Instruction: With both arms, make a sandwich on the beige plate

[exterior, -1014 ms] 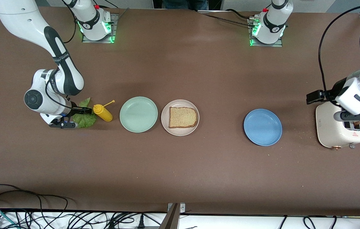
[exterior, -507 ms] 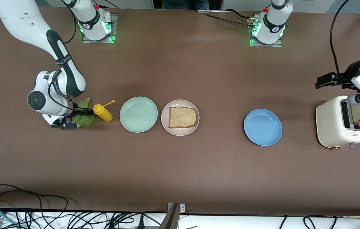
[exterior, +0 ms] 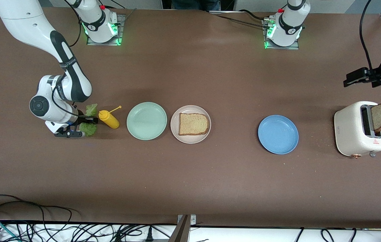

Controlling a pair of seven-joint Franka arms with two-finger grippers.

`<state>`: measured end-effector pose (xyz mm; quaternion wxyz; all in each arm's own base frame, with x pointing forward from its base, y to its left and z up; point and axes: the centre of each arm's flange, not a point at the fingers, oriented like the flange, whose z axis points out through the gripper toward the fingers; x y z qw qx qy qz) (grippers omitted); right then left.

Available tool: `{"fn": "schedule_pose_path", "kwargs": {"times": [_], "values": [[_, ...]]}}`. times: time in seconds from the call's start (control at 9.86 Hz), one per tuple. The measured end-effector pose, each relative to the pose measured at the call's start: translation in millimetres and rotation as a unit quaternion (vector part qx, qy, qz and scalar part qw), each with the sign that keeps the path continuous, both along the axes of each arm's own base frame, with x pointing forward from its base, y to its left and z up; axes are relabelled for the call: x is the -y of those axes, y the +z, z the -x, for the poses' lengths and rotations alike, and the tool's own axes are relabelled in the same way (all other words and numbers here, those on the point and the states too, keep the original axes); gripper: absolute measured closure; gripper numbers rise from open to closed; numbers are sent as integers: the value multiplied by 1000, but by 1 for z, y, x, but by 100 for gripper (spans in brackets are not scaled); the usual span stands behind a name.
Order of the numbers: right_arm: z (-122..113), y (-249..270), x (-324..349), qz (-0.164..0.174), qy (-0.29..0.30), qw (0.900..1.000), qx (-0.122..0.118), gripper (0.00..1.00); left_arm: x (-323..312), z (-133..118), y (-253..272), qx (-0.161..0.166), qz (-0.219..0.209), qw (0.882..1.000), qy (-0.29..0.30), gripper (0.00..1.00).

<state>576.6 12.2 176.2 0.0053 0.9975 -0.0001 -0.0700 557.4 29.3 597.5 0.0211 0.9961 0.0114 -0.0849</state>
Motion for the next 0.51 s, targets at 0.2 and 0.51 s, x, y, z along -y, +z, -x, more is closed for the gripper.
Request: {"fn": "schedule_pose_path", "kwargs": {"times": [0.2,0.51], "values": [[-11,13,-2,-1,1,1000,-8,95,-2,9,10,-2,3,1000,1,0],[-25,31,-4,-3,2,1000,-18,95,-5,13,12,-8,4,1000,1,0]]}}
